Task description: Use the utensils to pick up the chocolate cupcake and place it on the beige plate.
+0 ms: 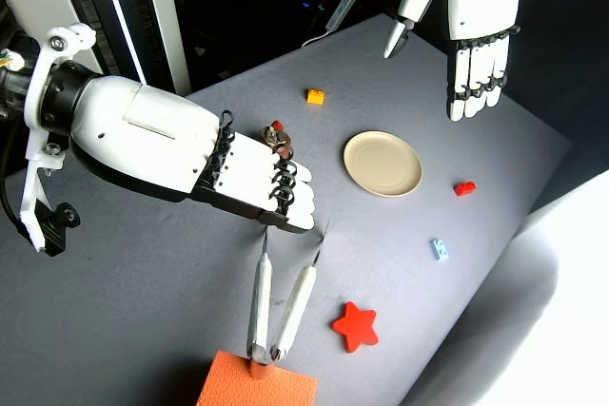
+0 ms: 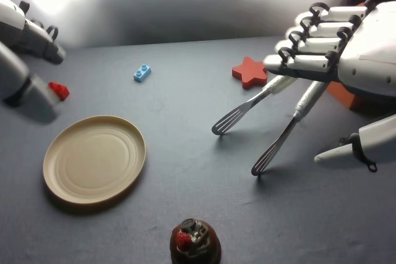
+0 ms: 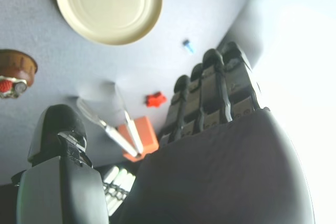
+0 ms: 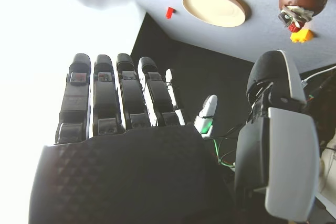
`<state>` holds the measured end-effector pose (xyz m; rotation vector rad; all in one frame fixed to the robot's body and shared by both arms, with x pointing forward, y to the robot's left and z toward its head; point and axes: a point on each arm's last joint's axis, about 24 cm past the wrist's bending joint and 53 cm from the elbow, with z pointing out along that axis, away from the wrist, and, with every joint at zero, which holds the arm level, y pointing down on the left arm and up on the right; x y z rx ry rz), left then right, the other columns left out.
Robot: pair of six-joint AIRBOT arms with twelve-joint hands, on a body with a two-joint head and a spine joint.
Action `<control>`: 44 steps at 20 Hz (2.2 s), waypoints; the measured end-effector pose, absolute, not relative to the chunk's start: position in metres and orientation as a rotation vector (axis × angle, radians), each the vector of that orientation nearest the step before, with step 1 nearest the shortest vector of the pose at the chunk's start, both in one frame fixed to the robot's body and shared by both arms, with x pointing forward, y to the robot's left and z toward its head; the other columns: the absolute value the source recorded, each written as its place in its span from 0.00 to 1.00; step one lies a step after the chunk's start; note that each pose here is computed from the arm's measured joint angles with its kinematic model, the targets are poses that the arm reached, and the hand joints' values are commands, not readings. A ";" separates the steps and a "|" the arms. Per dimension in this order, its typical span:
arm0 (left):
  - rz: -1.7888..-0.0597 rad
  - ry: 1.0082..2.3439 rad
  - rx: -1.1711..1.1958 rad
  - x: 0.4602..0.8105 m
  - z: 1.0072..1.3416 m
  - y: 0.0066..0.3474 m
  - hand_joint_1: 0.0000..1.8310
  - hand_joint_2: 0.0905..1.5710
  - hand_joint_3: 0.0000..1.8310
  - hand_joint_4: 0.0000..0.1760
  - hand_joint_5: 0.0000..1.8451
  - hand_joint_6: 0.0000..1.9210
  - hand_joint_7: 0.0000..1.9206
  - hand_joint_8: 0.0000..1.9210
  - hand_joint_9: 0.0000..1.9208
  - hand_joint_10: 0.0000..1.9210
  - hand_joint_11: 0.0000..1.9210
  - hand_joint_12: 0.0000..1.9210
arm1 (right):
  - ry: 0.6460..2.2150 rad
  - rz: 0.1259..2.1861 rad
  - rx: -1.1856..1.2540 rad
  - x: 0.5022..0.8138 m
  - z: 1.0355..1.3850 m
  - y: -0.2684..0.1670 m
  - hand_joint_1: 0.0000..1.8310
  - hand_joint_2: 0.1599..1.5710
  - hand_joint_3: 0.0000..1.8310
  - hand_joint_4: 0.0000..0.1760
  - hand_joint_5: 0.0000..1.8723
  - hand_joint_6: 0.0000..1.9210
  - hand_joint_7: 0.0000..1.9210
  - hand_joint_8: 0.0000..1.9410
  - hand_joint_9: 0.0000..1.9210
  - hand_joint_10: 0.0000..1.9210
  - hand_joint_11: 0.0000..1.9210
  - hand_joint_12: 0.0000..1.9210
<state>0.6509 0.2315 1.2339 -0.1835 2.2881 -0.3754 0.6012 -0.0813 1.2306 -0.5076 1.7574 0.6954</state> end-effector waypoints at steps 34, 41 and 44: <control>-0.397 2.286 -0.158 0.646 1.237 0.221 0.07 0.68 0.00 0.00 0.06 0.00 0.06 0.00 0.05 0.00 0.00 0.15 | 2.173 0.565 -0.347 0.720 1.165 -0.061 0.52 0.57 0.01 0.00 0.00 0.00 0.00 0.00 0.00 0.00 0.01 0.00; -0.404 2.287 -0.150 0.645 1.238 0.218 0.07 0.67 0.00 0.00 0.05 0.00 0.05 0.00 0.05 0.00 0.00 0.15 | 2.183 0.549 -0.323 0.727 1.161 -0.067 0.52 0.62 0.01 0.00 0.00 0.00 0.00 0.00 0.00 0.00 0.01 0.01; -0.408 2.286 -0.149 0.645 1.238 0.217 0.09 0.67 0.00 0.00 0.05 0.00 0.05 0.00 0.05 0.00 0.00 0.15 | 2.203 0.540 -0.328 0.726 1.152 -0.067 0.53 0.61 0.01 0.00 0.00 0.00 0.00 0.00 0.00 0.00 0.01 0.01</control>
